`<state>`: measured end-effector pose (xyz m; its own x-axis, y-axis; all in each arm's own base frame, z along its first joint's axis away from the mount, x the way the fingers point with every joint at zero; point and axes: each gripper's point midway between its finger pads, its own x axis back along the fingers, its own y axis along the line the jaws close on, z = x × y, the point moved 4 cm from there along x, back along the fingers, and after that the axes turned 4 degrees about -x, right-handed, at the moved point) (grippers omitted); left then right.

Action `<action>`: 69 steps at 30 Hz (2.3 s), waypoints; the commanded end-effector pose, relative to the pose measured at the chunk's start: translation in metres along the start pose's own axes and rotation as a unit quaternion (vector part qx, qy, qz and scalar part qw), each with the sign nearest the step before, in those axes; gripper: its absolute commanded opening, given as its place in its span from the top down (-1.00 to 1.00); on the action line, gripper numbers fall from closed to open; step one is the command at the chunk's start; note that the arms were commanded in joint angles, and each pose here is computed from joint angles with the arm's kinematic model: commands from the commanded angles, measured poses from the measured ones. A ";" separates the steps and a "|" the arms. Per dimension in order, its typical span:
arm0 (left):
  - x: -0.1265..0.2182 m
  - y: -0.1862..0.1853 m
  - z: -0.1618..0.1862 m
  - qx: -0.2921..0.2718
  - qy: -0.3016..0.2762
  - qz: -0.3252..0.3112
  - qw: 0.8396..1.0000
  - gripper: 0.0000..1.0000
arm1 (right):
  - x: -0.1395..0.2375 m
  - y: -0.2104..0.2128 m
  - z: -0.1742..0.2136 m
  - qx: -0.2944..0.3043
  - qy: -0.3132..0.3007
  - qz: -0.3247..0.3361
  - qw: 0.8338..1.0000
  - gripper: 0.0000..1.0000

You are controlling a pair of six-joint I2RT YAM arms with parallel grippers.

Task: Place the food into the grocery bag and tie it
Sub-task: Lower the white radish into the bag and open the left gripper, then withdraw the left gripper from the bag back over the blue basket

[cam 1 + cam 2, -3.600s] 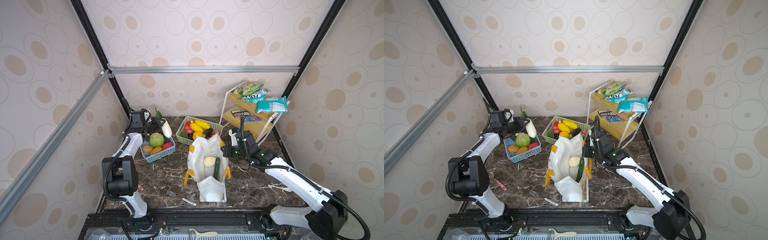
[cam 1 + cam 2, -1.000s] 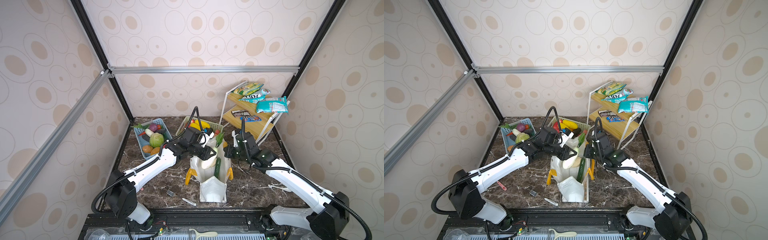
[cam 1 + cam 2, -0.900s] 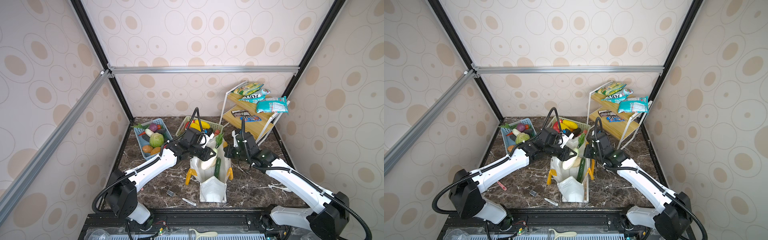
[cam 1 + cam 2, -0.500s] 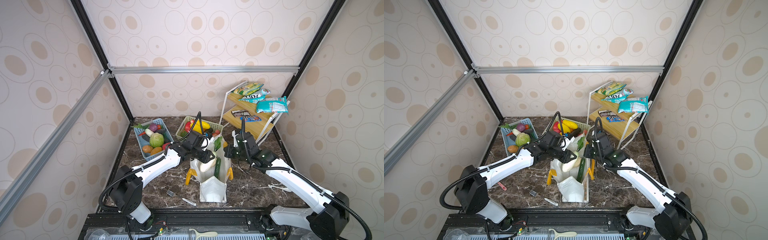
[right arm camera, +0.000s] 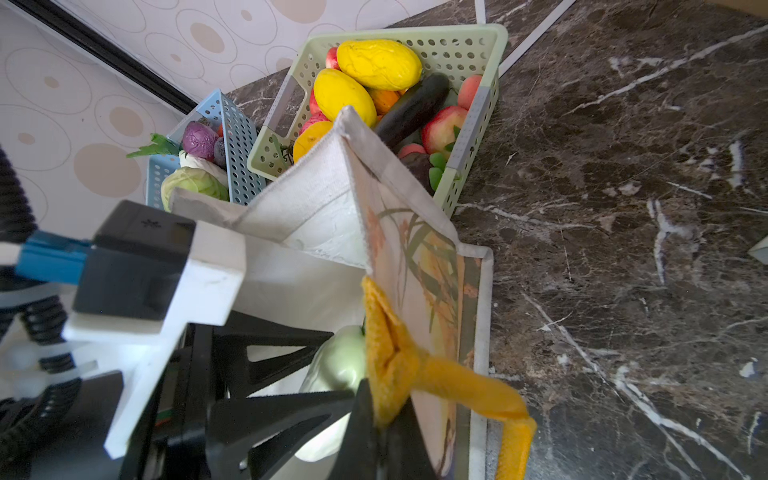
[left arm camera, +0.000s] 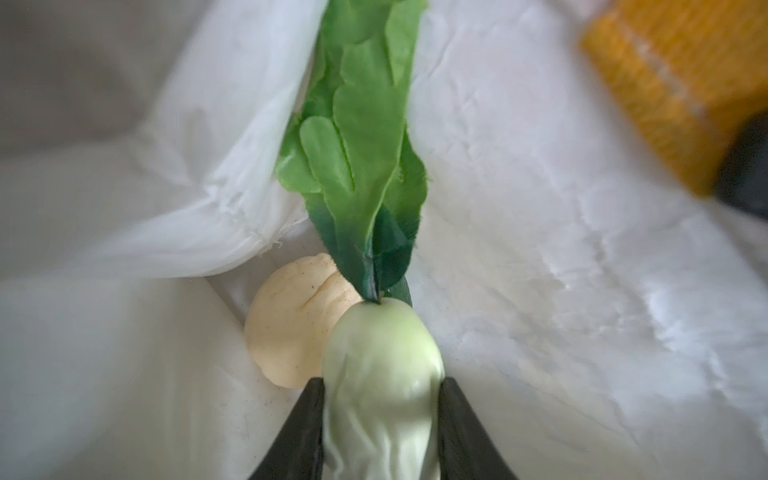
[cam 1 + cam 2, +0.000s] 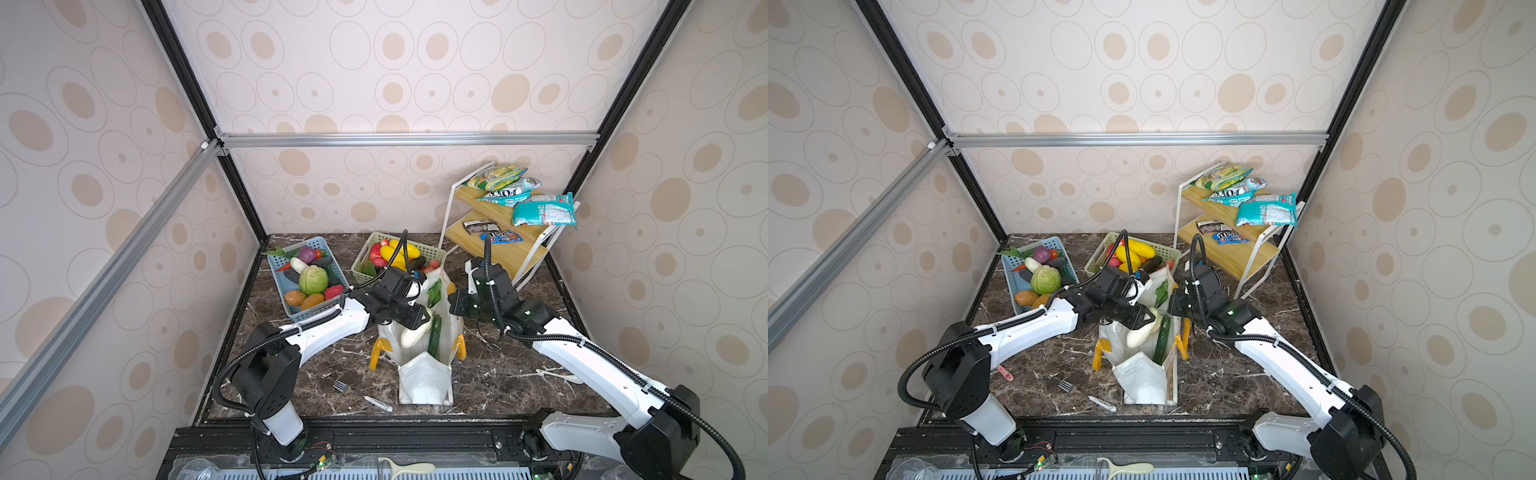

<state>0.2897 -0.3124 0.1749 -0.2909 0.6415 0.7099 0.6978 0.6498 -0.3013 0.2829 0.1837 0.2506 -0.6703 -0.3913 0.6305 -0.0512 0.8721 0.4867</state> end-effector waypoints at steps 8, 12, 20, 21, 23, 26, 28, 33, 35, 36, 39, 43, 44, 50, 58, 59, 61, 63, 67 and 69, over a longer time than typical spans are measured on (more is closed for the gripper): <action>0.002 -0.002 -0.011 0.002 -0.012 -0.023 1.000 -0.05 | 0.010 0.004 -0.007 -0.005 -0.028 -0.009 1.000 1.00; 0.011 -0.006 -0.021 0.004 -0.026 -0.021 0.999 -0.19 | 0.010 0.004 -0.007 -0.006 -0.028 -0.010 1.000 1.00; 0.045 -0.015 -0.053 0.011 -0.078 -0.030 0.996 -0.23 | 0.011 0.001 -0.005 -0.007 -0.031 -0.007 0.999 1.00; 0.050 -0.015 -0.058 0.014 -0.086 -0.035 0.996 -0.23 | 0.011 0.001 -0.005 -0.007 -0.031 -0.008 0.999 1.00; 0.060 -0.007 -0.067 0.029 -0.099 -0.070 0.992 -0.22 | 0.011 0.001 -0.005 -0.008 -0.031 -0.007 0.999 1.00; 0.073 0.007 -0.076 0.047 -0.113 -0.114 0.986 -0.22 | 0.010 0.001 -0.004 -0.007 -0.030 -0.007 0.999 1.00; 0.082 0.016 -0.080 0.057 -0.123 -0.132 0.982 -0.22 | 0.010 0.001 -0.005 -0.007 -0.031 -0.008 0.999 1.00; 0.117 0.040 -0.094 0.083 -0.158 -0.154 0.972 -0.21 | 0.009 -0.002 -0.003 -0.005 -0.030 -0.001 1.000 1.00; 0.133 0.053 -0.096 0.092 -0.172 -0.167 0.966 -0.22 | 0.009 -0.003 -0.003 -0.005 -0.031 0.001 1.000 1.00; 0.139 0.061 -0.096 0.097 -0.176 -0.176 0.964 -0.23 | 0.008 -0.003 -0.002 -0.005 -0.031 0.000 1.000 1.00; 0.155 0.087 -0.091 0.120 -0.177 -0.208 0.954 -0.23 | 0.008 -0.003 -0.002 -0.004 -0.031 0.000 1.000 1.00; 0.175 0.118 -0.079 0.144 -0.179 -0.265 0.936 -0.24 | 0.009 -0.003 -0.003 -0.003 -0.032 0.002 0.999 1.00; 0.180 0.126 -0.075 0.151 -0.181 -0.279 0.931 -0.26 | 0.010 -0.003 -0.003 -0.002 -0.033 0.001 0.999 1.00; 0.196 0.170 -0.051 0.194 -0.169 -0.348 0.901 -0.36 | 0.011 -0.003 -0.004 -0.001 -0.034 0.001 0.999 1.00; 0.206 0.210 -0.023 0.232 -0.145 -0.412 0.869 -0.39 | 0.013 -0.004 -0.004 0.003 -0.035 0.003 0.999 1.00; 0.207 0.214 -0.020 0.236 -0.141 -0.419 0.865 -0.40 | 0.013 -0.004 -0.004 0.004 -0.035 0.004 0.999 1.00; 0.211 0.224 -0.014 0.247 -0.137 -0.427 0.859 -0.42 | 0.013 -0.003 -0.004 0.004 -0.036 0.003 0.999 1.00; 0.214 0.235 -0.008 0.260 -0.134 -0.434 0.852 -0.43 | 0.014 -0.004 -0.004 0.004 -0.036 0.003 0.999 1.00; 0.218 0.257 0.005 0.285 -0.128 -0.447 0.839 -0.43 | 0.014 -0.004 -0.005 0.005 -0.038 0.003 0.999 1.00; 0.217 0.266 0.010 0.296 -0.126 -0.449 0.834 -0.42 | 0.014 -0.004 -0.004 0.006 -0.038 0.004 0.999 1.00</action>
<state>0.4029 -0.0072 0.2521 -0.7234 -0.1659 0.6703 -0.2530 0.9669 -0.0338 0.2771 0.1749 0.2487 -0.6869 -0.3657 0.6281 -0.0404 0.8820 0.4694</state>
